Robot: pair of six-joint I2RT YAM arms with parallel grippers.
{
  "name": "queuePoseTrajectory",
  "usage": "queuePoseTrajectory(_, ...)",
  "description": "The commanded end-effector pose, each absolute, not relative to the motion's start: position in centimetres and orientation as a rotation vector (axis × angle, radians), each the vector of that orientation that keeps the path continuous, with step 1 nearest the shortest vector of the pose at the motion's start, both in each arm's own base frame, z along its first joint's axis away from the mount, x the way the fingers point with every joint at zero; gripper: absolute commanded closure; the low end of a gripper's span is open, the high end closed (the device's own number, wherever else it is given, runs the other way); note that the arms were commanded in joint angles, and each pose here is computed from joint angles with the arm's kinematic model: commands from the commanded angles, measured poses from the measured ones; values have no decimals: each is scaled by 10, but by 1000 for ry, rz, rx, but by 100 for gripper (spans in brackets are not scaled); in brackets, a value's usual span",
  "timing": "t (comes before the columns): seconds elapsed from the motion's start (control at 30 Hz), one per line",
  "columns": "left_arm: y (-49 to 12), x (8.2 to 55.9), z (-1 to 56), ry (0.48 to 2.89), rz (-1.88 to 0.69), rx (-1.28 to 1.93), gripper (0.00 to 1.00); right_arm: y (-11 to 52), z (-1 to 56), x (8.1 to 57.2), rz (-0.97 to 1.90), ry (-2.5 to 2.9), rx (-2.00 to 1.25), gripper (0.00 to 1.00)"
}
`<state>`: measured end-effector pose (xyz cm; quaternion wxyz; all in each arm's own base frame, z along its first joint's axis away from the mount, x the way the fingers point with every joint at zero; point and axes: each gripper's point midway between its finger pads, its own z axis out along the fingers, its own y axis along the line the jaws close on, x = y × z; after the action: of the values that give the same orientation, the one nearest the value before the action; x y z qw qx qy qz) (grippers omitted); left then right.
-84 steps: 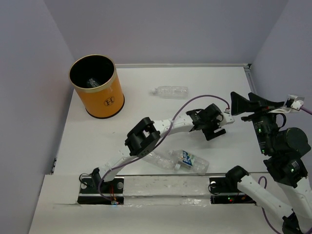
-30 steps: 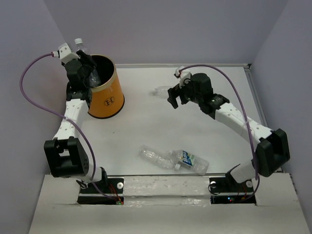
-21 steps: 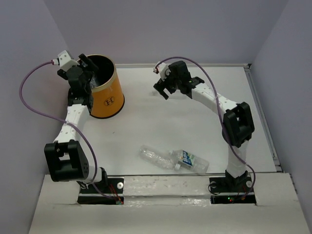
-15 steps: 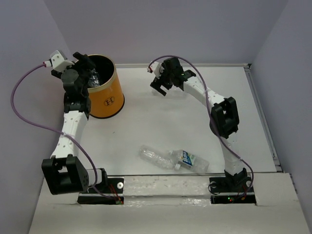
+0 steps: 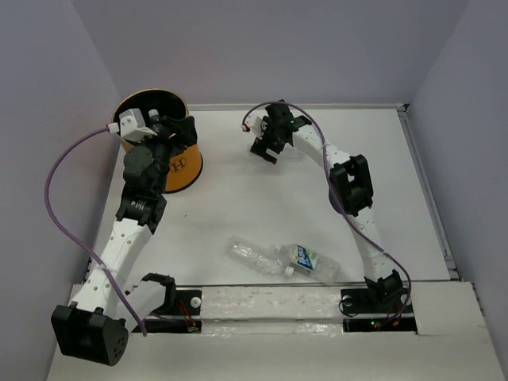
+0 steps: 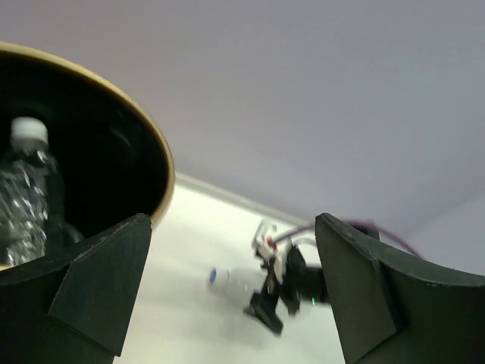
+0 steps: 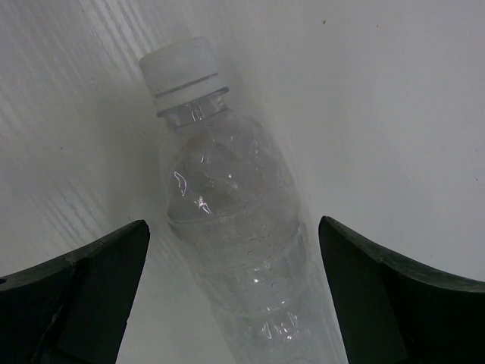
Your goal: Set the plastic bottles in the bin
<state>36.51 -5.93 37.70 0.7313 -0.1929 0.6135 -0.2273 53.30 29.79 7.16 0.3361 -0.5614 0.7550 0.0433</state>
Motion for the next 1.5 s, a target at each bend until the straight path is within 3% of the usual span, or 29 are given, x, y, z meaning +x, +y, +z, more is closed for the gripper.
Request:
queuePoseTrajectory(0.0, -87, 342, 361, 1457, -572, -333, 1, 301, 76, 538, 114, 1951, -1475, 6)
queuePoseTrajectory(0.13, -90, 308, 372, 1452, -581, -242, 1, 311, 80, 555, 118, 1912, -1398, 24)
queuePoseTrajectory(0.17, -91, 303, 374, 1453, -585, -217, 1, 314, 83, 558, 122, 1902, -1379, 34)
queuePoseTrajectory(0.37, -108, 261, 371, 1496, -642, -22, 1, 324, 136, 581, 120, 1826, -1173, 58)
queuePoseTrajectory(0.57, -112, 238, 364, 1505, -630, 45, 1, 346, 273, 547, 346, 1619, -960, 58)
queuePoseTrajectory(0.6, -112, 235, 364, 1503, -626, 49, 1, 343, 324, 532, 380, 1537, -912, 58)
queuePoseTrajectory(0.87, -100, 200, 437, 1267, -634, 52, 1, 407, 481, 426, 928, 1135, -713, 57)
queuePoseTrajectory(1.17, -78, 177, 451, 1169, -620, -36, 1, 462, 567, 385, 1419, 652, -452, 58)
queuePoseTrajectory(1.2, -75, 177, 444, 1193, -613, -53, 1, 474, 542, 404, 1436, 669, -415, 58)
queuePoseTrajectory(1.23, -70, 174, 445, 1182, -607, -75, 1, 466, 571, 385, 1466, 557, -349, 58)
queuePoseTrajectory(1.47, -66, 178, 428, 1213, -596, -121, 1, 490, 548, 394, 1404, 545, -195, 53)
